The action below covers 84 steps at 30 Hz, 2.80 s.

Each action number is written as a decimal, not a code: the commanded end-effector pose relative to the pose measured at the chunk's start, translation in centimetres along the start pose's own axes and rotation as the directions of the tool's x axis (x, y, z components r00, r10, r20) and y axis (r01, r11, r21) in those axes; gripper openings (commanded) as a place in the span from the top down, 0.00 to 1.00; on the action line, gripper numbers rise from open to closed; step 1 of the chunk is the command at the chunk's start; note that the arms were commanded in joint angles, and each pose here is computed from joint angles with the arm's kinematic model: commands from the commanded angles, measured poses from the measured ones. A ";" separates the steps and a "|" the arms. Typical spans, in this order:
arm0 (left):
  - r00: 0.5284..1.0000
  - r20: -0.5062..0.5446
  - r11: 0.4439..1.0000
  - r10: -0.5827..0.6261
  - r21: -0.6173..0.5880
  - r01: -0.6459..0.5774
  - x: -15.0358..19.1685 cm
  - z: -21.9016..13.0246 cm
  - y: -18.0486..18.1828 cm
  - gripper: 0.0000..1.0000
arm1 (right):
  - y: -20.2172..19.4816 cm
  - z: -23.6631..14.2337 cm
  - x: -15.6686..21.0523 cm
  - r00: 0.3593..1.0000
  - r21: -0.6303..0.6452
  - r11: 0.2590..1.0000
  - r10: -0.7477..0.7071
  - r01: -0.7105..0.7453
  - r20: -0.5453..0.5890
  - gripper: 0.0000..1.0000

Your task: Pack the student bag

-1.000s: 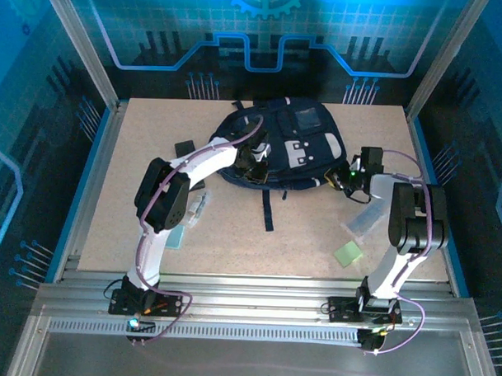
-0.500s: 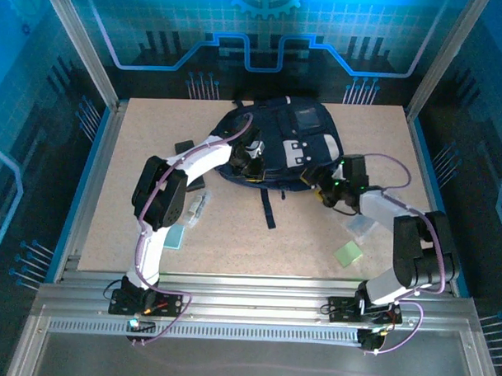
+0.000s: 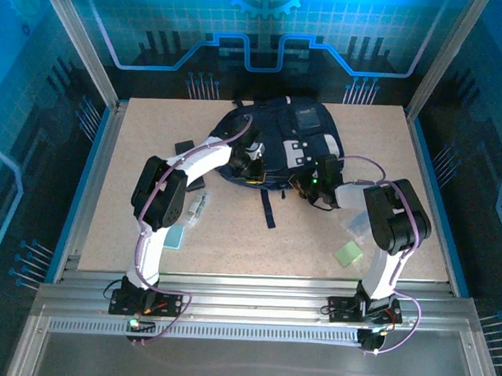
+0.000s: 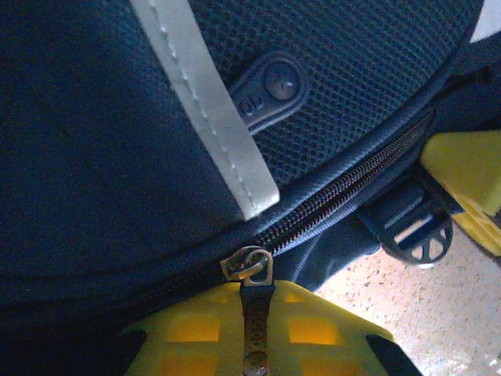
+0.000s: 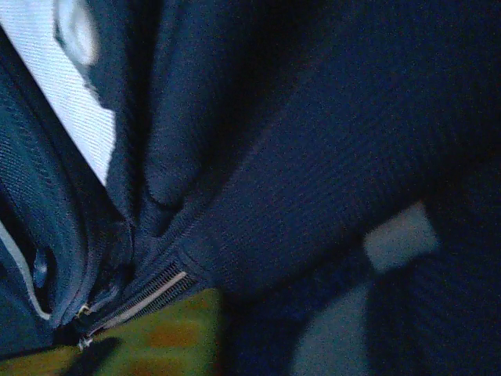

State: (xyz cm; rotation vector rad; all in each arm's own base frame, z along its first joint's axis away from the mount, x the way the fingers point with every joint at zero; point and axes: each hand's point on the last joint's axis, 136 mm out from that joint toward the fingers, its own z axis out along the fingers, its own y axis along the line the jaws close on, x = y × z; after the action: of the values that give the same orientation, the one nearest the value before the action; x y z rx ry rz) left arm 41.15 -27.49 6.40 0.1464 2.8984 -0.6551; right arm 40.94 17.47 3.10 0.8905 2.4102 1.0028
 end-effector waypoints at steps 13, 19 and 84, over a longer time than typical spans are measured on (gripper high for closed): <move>0.983 0.168 0.925 0.078 -0.380 -0.009 -3.9 -7.9 11.7 1.00 | -5.9 -9.4 -9.9 0.977 0.165 0.985 -0.086 0.054 0.193 1.00; 0.982 0.164 0.935 0.088 -0.354 -0.024 -3.6 -8.0 10.4 1.00 | -5.7 -9.9 -11.8 0.977 0.160 0.983 -0.121 0.093 0.174 1.00; 0.952 -0.135 0.888 0.274 -0.345 -0.305 0.3 0.6 1.4 1.00 | -4.5 -8.2 -7.6 0.987 0.117 0.986 -0.127 0.116 0.094 1.00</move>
State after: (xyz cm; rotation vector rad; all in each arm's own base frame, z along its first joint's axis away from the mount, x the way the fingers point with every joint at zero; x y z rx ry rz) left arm 42.06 -30.42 3.87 0.6176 2.8446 -0.1700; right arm 39.67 7.46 4.85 0.7878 2.4780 0.8288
